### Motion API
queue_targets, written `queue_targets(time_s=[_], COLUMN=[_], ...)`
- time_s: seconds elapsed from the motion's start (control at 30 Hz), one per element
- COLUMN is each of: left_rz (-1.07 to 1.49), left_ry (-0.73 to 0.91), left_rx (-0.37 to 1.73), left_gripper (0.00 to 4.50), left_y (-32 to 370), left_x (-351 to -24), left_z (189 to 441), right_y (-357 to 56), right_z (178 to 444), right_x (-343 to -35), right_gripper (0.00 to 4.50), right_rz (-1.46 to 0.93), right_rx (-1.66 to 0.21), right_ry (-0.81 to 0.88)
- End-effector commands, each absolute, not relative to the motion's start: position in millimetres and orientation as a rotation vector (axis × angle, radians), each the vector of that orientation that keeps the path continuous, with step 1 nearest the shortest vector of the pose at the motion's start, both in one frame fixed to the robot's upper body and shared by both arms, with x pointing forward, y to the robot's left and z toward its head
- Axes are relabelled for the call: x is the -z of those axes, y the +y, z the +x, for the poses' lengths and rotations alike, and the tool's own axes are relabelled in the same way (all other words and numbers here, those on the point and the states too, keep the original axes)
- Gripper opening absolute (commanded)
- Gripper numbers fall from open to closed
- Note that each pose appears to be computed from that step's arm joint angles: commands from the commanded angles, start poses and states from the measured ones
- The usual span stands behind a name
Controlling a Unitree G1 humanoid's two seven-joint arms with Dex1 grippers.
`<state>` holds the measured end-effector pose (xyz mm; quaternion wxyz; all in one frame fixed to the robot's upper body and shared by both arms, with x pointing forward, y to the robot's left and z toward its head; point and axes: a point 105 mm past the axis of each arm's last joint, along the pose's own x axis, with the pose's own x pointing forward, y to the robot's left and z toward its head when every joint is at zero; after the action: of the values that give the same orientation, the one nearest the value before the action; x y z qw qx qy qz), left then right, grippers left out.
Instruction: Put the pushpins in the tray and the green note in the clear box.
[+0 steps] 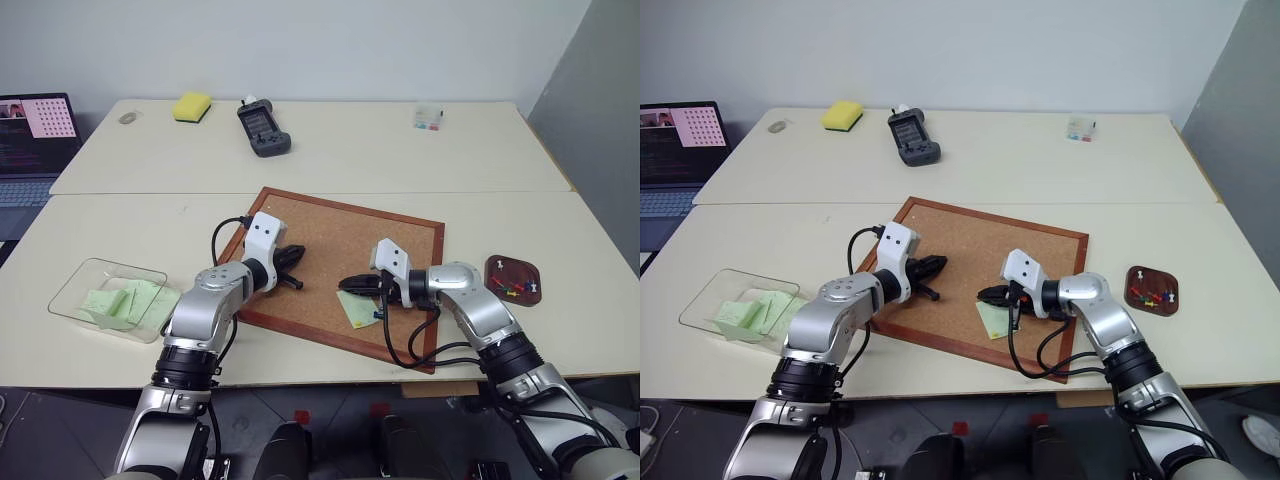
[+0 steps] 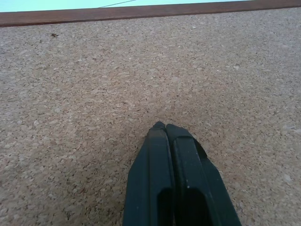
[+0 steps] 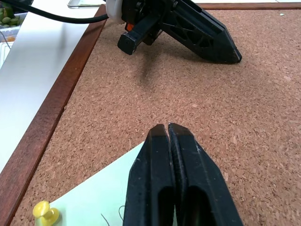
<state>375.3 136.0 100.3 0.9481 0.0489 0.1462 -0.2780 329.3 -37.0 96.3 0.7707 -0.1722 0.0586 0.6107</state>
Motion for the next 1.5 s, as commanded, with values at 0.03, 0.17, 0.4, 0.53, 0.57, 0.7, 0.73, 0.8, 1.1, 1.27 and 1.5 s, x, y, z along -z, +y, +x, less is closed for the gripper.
queue_targets(time_s=[0.03, 0.17, 0.4, 0.53, 0.57, 0.7, 0.73, 0.8, 1.1, 1.27, 1.5], left_rz=[0.117, 0.118, 0.116, 0.115, 0.116, 0.118, 0.119, 0.118, 0.108, 0.101, 0.110], left_ry=[0.285, 0.282, 0.281, 0.281, 0.283, 0.290, 0.292, 0.294, 0.312, 0.310, 0.312], left_rx=[0.574, 0.575, 0.579, 0.582, 0.582, 0.583, 0.584, 0.585, 0.594, 0.626, 0.647], left_gripper=[0.00, 0.00, 0.00, 0.00, 0.00, 0.00, 0.00, 0.00, 0.00, 0.00, 0.00], left_y=[134.6, 133.0, 129.6, 128.5, 128.4, 127.2, 127.0, 126.5, 124.1, 118.7, 115.4], left_x=[-105.8, -106.3, -106.9, -107.0, -106.9, -105.6, -105.1, -104.1, -94.8, -94.8, -96.8], left_z=[377.7, 379.5, 380.1, 380.1, 380.2, 380.1, 379.8, 379.0, 376.8, 376.5, 379.0], right_y=[-35.7, -36.7, -36.8, -35.8, -35.4, -46.0, -53.9, -71.1, -201.4, -258.3, -279.3], right_z=[331.3, 331.7, 324.6, 320.9, 320.3, 326.9, 330.6, 336.1, 345.6, 333.7, 327.1], right_x=[-109.2, -122.9, -158.1, -165.9, -167.2, -174.5, -178.1, -185.9, -191.9, -162.9, -134.6], right_gripper=[0.01, 0.01, 0.01, 0.01, 0.01, 0.01, 0.01, 0.01, 0.01, 0.01, 0.01], right_rz=[-0.401, -0.332, -0.184, -0.174, -0.178, -0.192, -0.194, -0.195, -0.217, -0.101, -0.028], right_rx=[-1.334, -1.331, -1.361, -1.369, -1.370, -1.305, -1.266, -1.187, -0.566, -0.249, -0.078], right_ry=[0.073, 0.038, -0.027, -0.034, -0.037, -0.049, -0.051, -0.053, 0.050, 0.139, 0.174])
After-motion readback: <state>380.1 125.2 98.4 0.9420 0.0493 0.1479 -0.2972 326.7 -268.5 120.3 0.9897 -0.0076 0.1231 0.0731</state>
